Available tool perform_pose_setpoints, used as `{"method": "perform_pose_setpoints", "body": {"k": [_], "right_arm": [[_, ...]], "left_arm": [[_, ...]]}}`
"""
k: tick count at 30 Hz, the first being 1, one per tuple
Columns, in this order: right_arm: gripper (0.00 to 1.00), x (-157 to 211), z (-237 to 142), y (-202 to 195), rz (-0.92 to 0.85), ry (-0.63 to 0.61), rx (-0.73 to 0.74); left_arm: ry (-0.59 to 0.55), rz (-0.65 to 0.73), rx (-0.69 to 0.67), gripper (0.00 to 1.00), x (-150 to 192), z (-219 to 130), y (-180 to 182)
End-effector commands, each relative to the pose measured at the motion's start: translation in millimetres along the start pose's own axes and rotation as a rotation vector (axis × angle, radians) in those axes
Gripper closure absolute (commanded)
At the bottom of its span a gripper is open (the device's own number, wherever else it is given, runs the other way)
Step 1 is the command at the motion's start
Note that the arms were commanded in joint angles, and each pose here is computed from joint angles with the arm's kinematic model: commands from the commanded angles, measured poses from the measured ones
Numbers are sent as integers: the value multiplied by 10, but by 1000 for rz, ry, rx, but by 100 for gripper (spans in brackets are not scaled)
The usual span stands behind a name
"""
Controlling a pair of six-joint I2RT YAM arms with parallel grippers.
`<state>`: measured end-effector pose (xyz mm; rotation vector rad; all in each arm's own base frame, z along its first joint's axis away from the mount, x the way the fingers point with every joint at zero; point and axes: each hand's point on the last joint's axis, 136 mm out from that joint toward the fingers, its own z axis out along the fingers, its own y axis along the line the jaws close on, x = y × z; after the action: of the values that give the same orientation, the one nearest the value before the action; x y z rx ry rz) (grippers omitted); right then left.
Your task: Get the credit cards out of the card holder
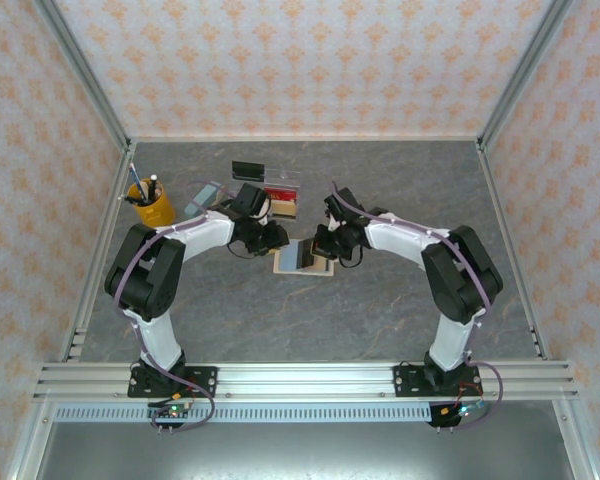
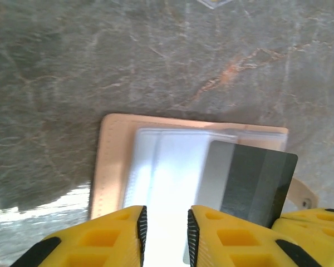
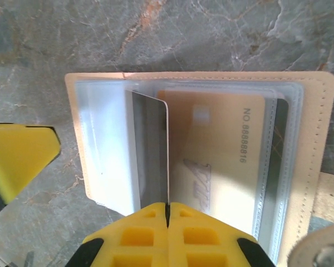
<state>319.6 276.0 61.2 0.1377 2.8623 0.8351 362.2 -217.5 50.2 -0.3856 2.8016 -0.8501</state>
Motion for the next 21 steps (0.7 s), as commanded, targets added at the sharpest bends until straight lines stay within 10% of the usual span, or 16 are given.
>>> {"method": "perform_pose_setpoints", "body": {"k": [1, 21], "right_arm": [[98, 55, -111, -39, -35, -2, 14], [99, -97, -519, 194, -101, -109, -155]], "left_arm": [[2, -26, 92, 69, -14, -20, -125], [-18, -98, 303, 35, -102, -37, -217]]}}
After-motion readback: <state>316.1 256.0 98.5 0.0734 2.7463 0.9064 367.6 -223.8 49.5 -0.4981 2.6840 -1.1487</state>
